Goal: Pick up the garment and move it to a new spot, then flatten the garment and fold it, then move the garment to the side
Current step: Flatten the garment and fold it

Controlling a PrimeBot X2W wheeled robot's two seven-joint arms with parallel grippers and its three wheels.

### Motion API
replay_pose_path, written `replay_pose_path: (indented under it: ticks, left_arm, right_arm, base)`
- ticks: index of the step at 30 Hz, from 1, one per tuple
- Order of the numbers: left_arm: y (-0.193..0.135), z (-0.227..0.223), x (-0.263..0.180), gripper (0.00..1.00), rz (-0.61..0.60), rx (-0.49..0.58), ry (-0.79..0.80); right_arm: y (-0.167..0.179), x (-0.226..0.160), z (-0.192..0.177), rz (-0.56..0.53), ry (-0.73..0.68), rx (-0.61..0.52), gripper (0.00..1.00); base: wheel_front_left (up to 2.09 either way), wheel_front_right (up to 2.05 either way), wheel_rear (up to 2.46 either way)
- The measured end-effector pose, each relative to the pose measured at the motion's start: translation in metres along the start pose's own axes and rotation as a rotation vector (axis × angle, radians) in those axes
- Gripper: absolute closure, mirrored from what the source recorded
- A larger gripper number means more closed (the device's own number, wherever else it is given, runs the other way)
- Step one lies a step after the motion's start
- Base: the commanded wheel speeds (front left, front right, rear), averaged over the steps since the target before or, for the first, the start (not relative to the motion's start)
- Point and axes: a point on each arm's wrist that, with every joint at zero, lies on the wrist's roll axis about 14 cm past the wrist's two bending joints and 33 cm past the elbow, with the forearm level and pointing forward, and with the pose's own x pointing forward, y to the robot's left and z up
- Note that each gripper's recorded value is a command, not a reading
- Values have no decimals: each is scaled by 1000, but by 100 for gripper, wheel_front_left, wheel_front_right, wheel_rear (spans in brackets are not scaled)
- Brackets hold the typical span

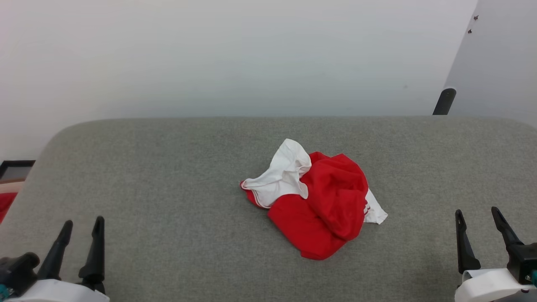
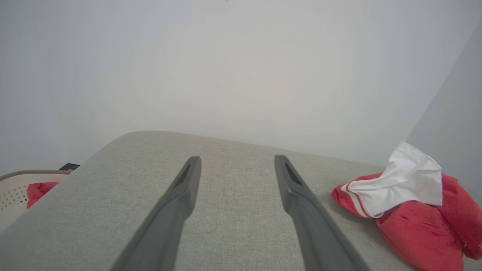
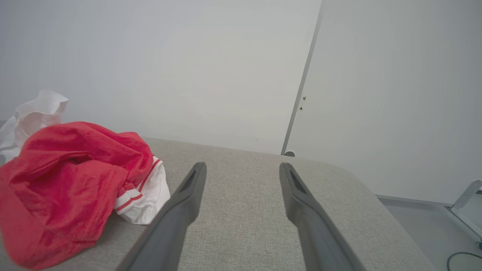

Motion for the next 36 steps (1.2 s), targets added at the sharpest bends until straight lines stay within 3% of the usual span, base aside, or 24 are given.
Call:
replay_pose_path:
  ticks: [6,21,27,36]
  left_arm:
    - [-19,1,12,0,-71,8,27]
    - [-122,34,89,0,-436,63,217]
    - [-169,17,116,0,-577,96,383]
    - [-202,-49,121,0,-704,186,682]
  right_arm:
    - [1,1,-4,4,12,0,0]
    - [3,20,-11,6,24,16,0]
    - [-4,21,-23,-23,48,28,0]
    - [-24,13,-45,-93,107,31,0]
  base:
    - [0,0,0]
    - [0,0,0]
    - [0,0,0]
    - [0,0,0]
